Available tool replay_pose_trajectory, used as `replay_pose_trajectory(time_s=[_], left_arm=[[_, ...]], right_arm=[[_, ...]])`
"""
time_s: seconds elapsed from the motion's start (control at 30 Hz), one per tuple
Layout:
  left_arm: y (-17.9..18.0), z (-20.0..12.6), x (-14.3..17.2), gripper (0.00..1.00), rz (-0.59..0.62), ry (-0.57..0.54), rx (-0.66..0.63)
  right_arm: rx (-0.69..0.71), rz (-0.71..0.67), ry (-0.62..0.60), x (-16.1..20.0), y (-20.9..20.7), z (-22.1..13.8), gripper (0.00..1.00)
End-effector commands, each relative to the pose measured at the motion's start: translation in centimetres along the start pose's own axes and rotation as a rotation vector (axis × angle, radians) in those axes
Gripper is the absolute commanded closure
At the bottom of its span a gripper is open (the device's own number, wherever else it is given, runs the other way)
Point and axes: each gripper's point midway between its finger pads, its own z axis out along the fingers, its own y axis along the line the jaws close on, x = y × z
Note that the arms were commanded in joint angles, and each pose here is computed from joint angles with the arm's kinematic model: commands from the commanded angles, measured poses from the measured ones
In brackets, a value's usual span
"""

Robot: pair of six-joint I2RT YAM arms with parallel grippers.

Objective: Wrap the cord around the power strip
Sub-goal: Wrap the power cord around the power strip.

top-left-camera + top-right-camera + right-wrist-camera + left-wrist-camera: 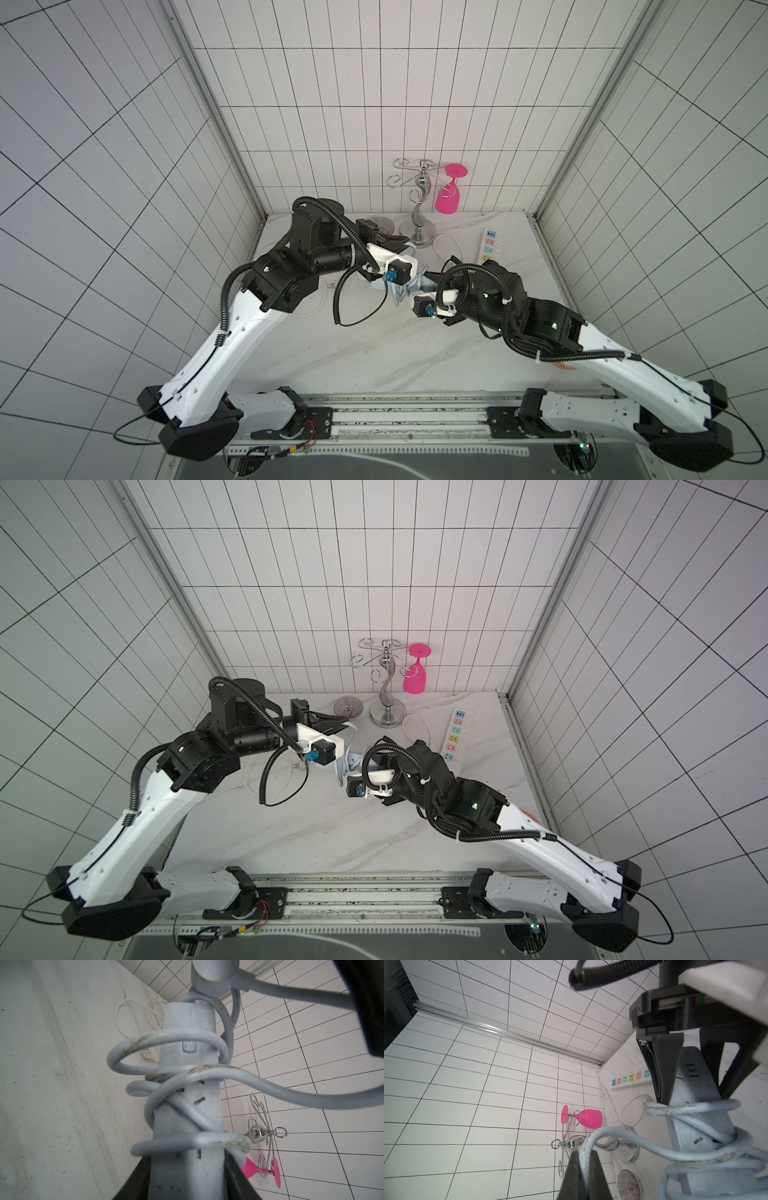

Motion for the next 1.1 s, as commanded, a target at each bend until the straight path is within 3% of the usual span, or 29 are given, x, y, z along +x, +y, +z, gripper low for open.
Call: replay_pose_trajectory(time_s=[0.0, 0.37, 0.67, 0.8, 1.07], left_arm=[[6.3, -3.2, -0.9, 1.00, 0.167, 0.076, -0.245], [8.4, -4.0, -1.1, 1.00, 0.270, 0.125, -0.334], [9.3, -4.0, -3.8, 1.00, 0.408, 0.135, -0.381], [9.3, -3.7, -2.6, 1.00, 0.411, 0.199, -0.385], [9.9, -4.0, -3.3, 1.00, 0.578, 0.244, -0.458]], right_arm=[[-0.051, -0.040, -0.066, -1.8, 0.4, -1.8, 1.00], [-0.083, -0.044, -0.105, -2.9, 1.0, -2.5, 1.00], [-0.065, -0.062, -0.092, -3.0, 0.9, -2.7, 1.00], [-0.069, -0.059, -0.111, -3.3, 0.9, -3.1, 1.00], [-0.076, -0.072, -0.081, -2.6, 1.5, -2.3, 1.00]])
